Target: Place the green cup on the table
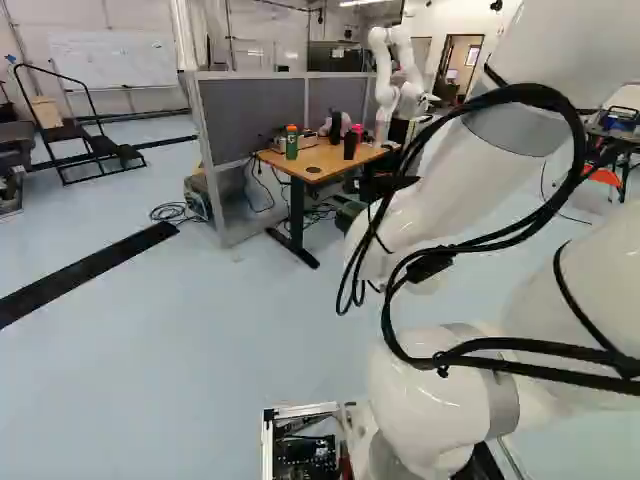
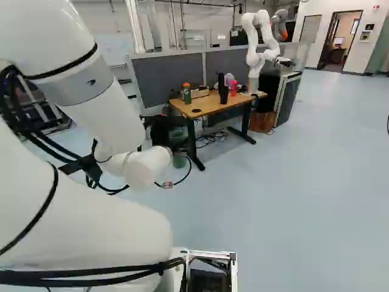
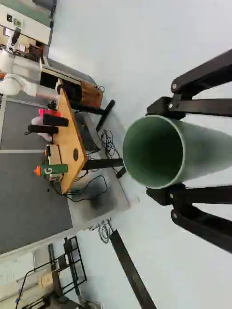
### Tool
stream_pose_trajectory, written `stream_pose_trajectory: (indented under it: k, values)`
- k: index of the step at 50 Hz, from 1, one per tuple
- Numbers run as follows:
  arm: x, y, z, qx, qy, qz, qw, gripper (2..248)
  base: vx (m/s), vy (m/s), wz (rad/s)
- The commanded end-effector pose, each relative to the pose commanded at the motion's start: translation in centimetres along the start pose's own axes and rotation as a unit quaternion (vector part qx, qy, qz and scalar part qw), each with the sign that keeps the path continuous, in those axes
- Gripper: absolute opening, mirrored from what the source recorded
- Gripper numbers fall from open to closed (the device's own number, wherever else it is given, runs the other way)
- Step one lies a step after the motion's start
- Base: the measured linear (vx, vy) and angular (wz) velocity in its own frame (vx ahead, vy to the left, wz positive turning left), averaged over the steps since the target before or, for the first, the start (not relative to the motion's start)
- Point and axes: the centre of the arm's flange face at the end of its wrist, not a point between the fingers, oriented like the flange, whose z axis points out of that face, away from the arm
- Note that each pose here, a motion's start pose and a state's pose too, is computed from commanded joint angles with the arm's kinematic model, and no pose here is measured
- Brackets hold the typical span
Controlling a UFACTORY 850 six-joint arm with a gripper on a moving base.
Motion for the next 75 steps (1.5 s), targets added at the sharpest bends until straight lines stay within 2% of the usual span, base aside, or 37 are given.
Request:
stream_pose_trajectory:
  k: [13,36,67,75]
  values:
    - [0.00,0.00,0.00,0.000,0.000,0.000,1.0000,127,0.124,-0.095,-0.322]
    - [0.00,0.00,0.00,0.000,0.000,0.000,1.0000,127,0.349,0.001,-0.061]
    - [0.00,0.00,0.00,0.000,0.000,0.000,1.0000,127,0.370,0.084,-0.066]
    - [0.00,0.00,0.00,0.000,0.000,0.000,1.0000,127,0.351,0.135,0.163]
